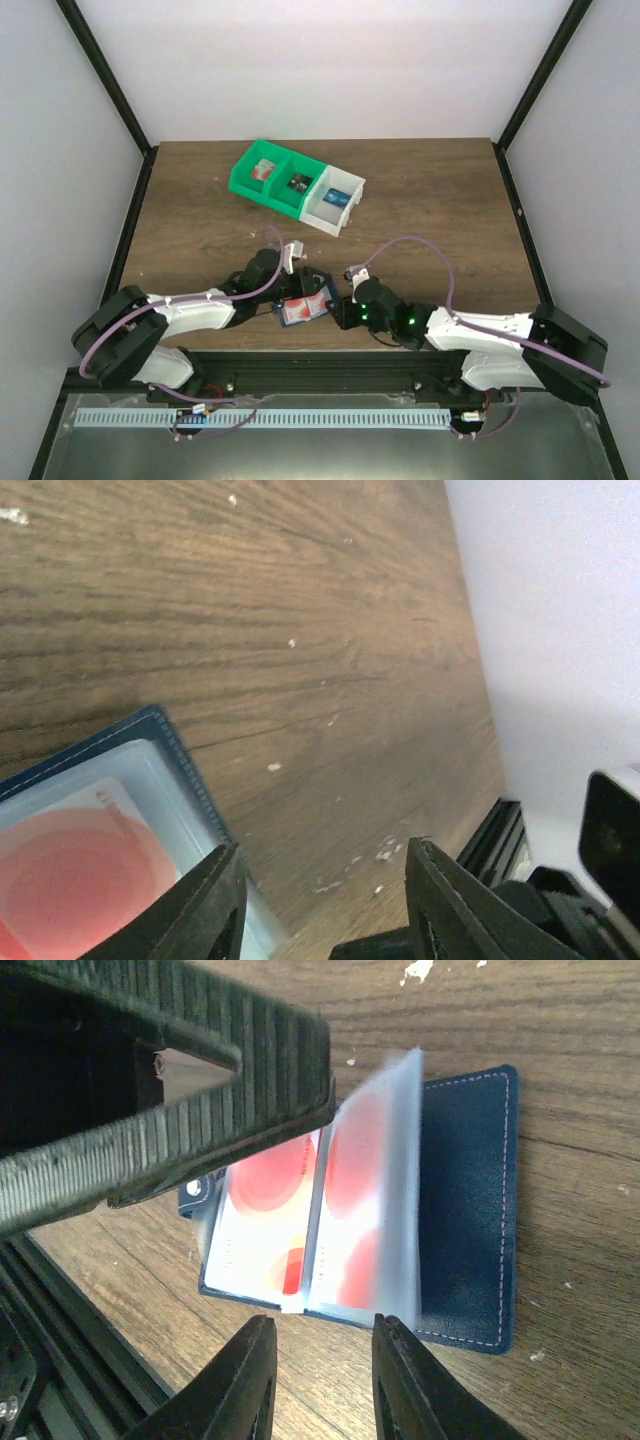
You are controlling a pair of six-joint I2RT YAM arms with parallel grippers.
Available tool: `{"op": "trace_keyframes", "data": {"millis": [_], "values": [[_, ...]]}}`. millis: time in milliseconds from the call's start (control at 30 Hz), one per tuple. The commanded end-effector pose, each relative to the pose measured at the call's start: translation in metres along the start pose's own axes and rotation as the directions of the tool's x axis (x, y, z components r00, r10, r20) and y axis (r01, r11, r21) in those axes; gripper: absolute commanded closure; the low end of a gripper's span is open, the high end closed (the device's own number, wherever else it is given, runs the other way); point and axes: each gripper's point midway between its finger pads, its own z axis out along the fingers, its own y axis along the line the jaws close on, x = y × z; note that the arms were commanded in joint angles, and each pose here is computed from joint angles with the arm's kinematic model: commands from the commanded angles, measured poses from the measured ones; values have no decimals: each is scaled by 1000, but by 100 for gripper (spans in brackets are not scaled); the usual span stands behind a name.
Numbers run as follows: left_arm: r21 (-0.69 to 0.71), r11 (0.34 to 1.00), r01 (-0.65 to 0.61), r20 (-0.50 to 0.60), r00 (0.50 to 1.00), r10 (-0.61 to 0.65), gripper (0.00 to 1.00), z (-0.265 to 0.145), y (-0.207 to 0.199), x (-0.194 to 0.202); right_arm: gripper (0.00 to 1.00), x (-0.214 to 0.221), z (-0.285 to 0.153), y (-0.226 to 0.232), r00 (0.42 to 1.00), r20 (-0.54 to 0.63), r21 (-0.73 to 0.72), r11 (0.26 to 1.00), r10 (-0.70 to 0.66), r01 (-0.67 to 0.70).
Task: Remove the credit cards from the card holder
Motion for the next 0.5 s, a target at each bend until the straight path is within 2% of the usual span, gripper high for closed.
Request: {"op": "trace_keyframes", "data": {"millis": [0, 267, 467], "values": [[46, 997, -56, 29, 998, 55, 51, -1, -24, -14, 71, -9, -10, 3, 999, 43, 1, 1000, 2, -2], [23, 997, -73, 45, 996, 72, 47, -7, -22, -16, 65, -15, -11, 16, 999, 31, -32, 999, -39, 40], [-101, 995, -24, 98, 995, 34, 50, -26, 4, -16, 65, -27, -2, 6, 998, 17, 13, 998, -68, 68]]}}
